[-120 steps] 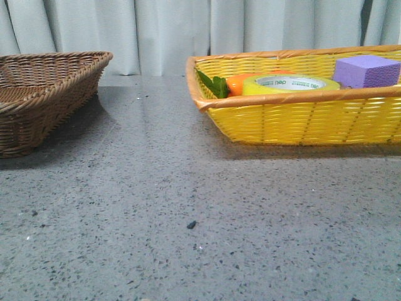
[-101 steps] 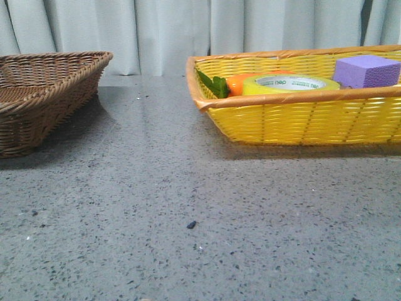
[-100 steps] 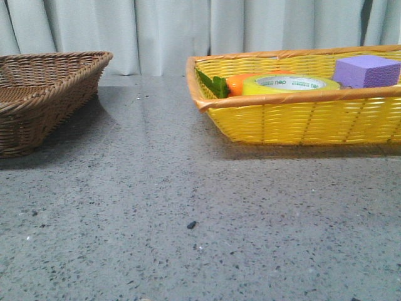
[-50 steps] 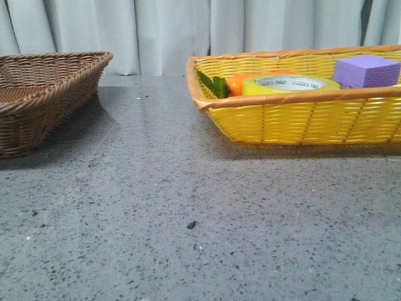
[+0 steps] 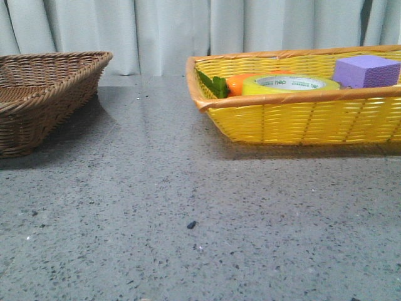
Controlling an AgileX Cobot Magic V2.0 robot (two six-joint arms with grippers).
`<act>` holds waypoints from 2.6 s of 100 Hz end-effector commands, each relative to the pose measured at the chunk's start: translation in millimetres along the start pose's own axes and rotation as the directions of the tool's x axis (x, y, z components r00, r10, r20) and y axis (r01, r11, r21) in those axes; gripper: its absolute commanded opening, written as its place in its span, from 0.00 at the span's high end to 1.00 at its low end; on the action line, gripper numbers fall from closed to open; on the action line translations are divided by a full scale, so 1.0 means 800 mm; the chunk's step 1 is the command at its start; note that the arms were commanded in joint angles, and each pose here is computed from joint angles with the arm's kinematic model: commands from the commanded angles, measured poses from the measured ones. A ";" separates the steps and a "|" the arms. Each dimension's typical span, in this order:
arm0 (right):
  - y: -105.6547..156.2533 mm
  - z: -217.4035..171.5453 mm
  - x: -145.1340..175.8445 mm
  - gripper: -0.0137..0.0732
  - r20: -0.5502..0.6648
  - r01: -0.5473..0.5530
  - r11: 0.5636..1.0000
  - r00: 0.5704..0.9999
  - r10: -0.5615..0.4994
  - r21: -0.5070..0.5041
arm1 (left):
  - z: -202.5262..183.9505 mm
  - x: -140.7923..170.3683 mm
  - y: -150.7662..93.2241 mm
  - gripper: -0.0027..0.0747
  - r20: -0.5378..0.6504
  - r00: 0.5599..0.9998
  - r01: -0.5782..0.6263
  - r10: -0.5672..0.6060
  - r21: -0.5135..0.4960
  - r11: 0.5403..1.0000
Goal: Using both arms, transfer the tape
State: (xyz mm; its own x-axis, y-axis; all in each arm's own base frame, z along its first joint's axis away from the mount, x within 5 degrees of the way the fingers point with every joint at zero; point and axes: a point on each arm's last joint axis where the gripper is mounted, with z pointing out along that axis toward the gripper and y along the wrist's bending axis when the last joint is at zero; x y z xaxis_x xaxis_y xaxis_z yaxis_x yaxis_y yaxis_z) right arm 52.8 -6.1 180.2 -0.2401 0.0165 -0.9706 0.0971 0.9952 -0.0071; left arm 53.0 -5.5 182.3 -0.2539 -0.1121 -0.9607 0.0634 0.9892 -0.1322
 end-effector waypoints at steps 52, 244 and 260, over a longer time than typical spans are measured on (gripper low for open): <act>0.000 0.001 0.006 0.92 0.009 0.007 1.000 1.000 -0.007 0.007 | -0.002 -0.002 -0.001 0.99 0.059 0.998 0.005 -0.006 0.013 1.000; 0.004 -0.016 -0.055 0.92 0.514 0.023 1.000 0.858 -0.009 -0.021 | -0.017 -0.053 -0.005 0.99 0.498 0.862 0.058 -0.094 0.087 0.995; 0.002 -0.023 -0.087 0.92 0.405 -0.014 0.999 0.914 0.024 -0.029 | -0.024 -0.079 -0.009 0.99 0.457 0.885 0.059 -0.091 0.084 0.995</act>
State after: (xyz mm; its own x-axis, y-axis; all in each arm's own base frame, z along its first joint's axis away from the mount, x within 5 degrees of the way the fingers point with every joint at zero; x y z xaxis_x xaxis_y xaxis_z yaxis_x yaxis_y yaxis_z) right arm 53.5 -3.8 223.2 0.1480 -0.0054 -0.9890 0.0715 0.9974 0.0052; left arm 54.2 -4.4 221.8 0.1332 -0.2096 -0.9687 0.1121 0.9743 -0.1954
